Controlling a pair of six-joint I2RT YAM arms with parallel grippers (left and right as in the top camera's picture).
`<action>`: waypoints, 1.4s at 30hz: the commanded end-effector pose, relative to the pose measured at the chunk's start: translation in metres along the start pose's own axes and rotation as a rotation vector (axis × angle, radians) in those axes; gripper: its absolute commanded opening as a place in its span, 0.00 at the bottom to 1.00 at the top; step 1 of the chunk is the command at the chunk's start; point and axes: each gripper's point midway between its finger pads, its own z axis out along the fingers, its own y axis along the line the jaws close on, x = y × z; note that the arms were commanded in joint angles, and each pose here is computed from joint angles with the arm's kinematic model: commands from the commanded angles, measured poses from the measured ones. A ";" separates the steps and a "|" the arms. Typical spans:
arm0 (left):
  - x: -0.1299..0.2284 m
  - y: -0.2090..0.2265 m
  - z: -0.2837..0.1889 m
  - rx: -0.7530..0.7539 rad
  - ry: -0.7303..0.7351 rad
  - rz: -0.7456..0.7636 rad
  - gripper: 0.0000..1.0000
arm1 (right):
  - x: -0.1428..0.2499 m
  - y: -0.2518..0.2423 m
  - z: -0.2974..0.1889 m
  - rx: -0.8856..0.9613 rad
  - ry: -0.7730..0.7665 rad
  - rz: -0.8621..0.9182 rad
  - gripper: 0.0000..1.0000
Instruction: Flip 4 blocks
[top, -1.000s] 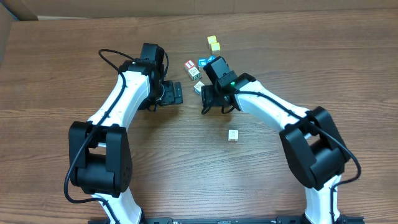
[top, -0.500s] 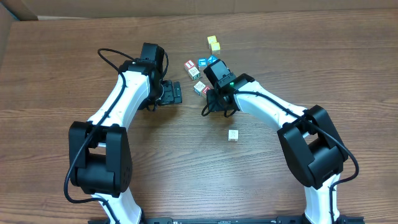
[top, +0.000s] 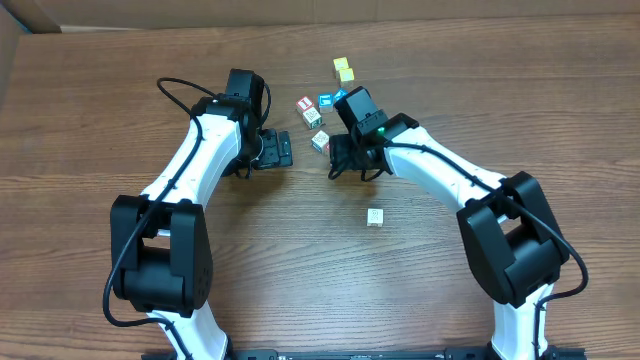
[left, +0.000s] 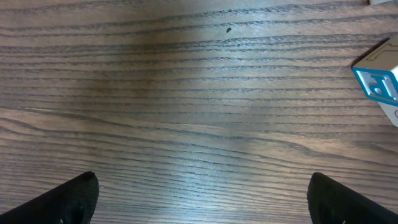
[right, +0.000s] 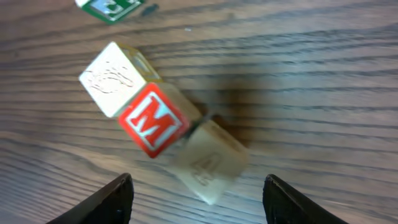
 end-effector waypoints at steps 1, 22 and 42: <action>-0.002 0.002 0.001 -0.013 -0.003 -0.016 1.00 | -0.002 0.004 0.001 0.031 -0.027 0.003 0.69; 0.002 0.004 0.001 -0.018 0.012 -0.016 1.00 | -0.010 -0.067 0.003 0.247 -0.035 0.113 0.77; 0.001 0.003 0.001 -0.017 0.009 -0.016 1.00 | -0.042 -0.029 0.017 0.028 -0.129 0.058 0.78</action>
